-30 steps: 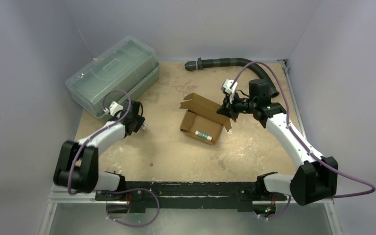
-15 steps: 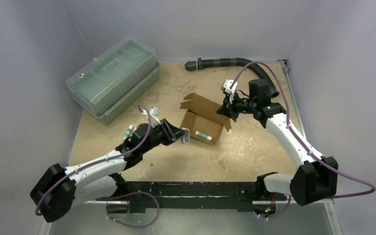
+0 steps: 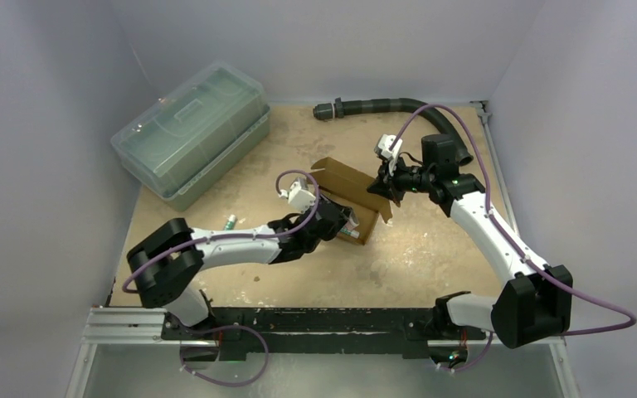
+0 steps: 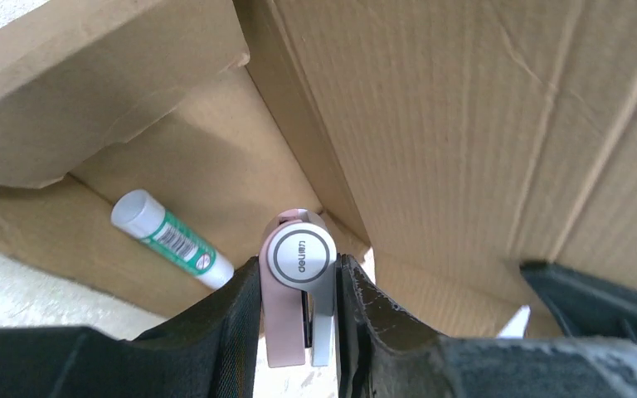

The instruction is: Fold the paper box

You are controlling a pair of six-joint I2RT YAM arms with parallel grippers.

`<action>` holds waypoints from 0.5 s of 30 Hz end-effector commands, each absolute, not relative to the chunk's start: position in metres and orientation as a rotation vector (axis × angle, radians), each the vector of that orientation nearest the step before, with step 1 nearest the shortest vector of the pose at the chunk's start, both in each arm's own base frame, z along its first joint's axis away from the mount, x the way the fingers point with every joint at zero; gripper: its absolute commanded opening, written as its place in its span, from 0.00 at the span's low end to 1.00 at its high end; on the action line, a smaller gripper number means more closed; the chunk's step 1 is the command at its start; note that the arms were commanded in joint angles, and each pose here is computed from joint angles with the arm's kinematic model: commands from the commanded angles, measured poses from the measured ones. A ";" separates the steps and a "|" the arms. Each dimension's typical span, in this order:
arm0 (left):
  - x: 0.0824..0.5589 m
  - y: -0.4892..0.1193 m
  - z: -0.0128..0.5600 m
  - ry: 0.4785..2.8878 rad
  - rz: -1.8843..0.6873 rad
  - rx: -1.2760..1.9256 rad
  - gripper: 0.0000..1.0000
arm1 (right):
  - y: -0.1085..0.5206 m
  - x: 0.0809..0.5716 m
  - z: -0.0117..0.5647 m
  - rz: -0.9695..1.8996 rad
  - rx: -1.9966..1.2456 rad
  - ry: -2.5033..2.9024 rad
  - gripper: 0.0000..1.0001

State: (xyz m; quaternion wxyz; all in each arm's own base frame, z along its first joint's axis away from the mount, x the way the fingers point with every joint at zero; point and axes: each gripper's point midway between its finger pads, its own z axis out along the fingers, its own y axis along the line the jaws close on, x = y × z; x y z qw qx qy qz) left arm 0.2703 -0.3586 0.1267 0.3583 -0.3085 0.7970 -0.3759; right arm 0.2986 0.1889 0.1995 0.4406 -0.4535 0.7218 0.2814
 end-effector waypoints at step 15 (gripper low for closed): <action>0.291 -0.366 0.126 1.999 -0.899 -0.905 0.50 | 0.191 0.298 0.206 0.695 -1.135 1.759 0.00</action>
